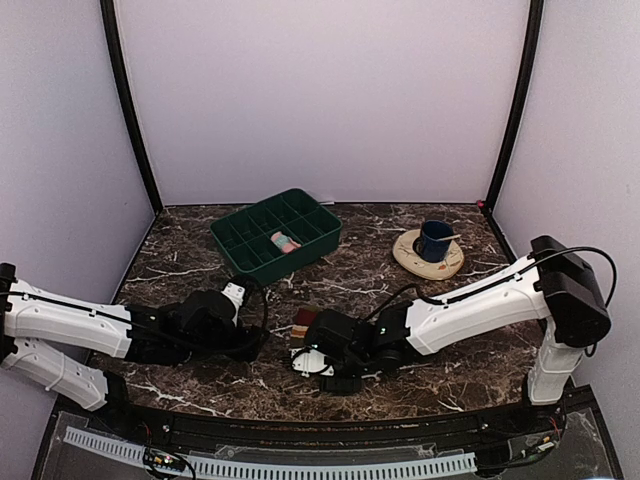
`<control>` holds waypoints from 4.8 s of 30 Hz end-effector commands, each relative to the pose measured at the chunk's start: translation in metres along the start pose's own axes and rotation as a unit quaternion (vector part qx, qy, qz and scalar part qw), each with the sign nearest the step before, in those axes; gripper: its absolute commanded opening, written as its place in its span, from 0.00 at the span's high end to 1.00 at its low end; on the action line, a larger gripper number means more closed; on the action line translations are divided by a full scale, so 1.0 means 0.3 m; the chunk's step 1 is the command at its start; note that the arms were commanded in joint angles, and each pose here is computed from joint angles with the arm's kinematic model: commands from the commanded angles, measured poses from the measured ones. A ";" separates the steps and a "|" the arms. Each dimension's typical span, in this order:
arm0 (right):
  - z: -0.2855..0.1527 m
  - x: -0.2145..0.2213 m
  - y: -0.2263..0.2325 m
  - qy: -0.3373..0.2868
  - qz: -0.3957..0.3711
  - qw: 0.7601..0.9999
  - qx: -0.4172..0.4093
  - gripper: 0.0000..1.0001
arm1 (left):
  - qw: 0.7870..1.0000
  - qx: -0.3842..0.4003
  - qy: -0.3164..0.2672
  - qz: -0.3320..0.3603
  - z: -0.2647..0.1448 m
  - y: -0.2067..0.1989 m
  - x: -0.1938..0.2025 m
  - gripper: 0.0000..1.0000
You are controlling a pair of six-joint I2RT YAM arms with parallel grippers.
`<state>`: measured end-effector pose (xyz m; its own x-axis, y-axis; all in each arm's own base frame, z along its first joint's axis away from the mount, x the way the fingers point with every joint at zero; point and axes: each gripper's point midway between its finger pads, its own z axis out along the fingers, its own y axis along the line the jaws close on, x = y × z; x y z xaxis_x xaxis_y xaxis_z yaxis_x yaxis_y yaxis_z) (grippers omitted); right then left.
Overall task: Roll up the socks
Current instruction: Pick up the sock from the center of the board, then roll the sock at the center of the board.
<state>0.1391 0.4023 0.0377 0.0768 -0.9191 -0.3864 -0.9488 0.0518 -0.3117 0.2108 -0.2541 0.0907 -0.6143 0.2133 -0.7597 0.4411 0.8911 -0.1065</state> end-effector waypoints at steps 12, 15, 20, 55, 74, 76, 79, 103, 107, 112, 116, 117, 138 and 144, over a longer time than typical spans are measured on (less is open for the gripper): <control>0.048 0.012 0.020 0.009 -0.032 0.999 -0.011 0.57 | 0.999 -0.020 -0.020 -0.023 -0.026 0.042 -0.005 0.28; 0.057 0.020 0.019 0.014 -0.037 0.999 -0.011 0.60 | 0.999 -0.022 -0.019 -0.023 -0.026 0.047 0.000 0.28; 0.075 0.026 0.013 0.018 -0.040 0.999 -0.007 0.63 | 0.999 -0.024 -0.020 -0.022 -0.030 0.052 0.000 0.28; -0.062 -0.110 -0.021 -0.078 0.228 0.918 -0.315 1.00 | 0.997 0.059 -0.015 0.047 -0.019 -0.048 0.015 0.28; -0.086 -0.074 -0.025 -0.090 0.334 0.817 -0.462 1.00 | 0.982 0.151 -0.009 0.113 -0.029 -0.174 0.008 0.15; -0.080 -0.066 -0.021 -0.085 0.336 0.815 -0.464 1.00 | 0.980 0.159 -0.011 0.119 -0.033 -0.184 0.006 0.10; -0.075 -0.060 -0.018 -0.081 0.338 0.814 -0.466 1.00 | 0.977 0.174 -0.010 0.125 -0.038 -0.200 0.010 0.01; -0.089 -0.033 -0.009 -0.076 0.341 0.811 -0.469 1.00 | 0.959 0.170 0.009 0.226 0.083 -0.289 0.047 0.07; -0.093 -0.033 -0.006 -0.076 0.340 0.811 -0.471 1.00 | 0.956 0.177 0.014 0.235 0.098 -0.305 0.056 0.08; -0.099 -0.032 -0.009 -0.078 0.342 0.808 -0.473 1.00 | 0.952 0.190 0.020 0.241 0.105 -0.323 0.065 0.12; -0.099 -0.028 -0.011 -0.078 0.345 0.807 -0.474 1.00 | 0.948 0.200 0.029 0.245 0.110 -0.336 0.081 0.22; -0.098 -0.026 -0.012 -0.077 0.346 0.806 -0.473 1.00 | 0.948 0.203 0.031 0.244 0.109 -0.338 0.083 0.25; -0.095 -0.015 -0.023 -0.078 0.353 0.803 -0.474 1.00 | 0.936 0.241 0.078 0.246 0.087 -0.361 0.157 0.42; -0.093 -0.008 -0.018 -0.075 0.355 0.802 -0.475 1.00 | 0.935 0.241 0.079 0.248 0.094 -0.366 0.156 0.58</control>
<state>0.1353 0.3962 0.0586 -0.6154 -0.7351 -0.2845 -0.5712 0.1672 0.8036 0.1538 -0.3486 0.0453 -0.3373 0.6373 -0.6929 0.9111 0.4064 -0.0697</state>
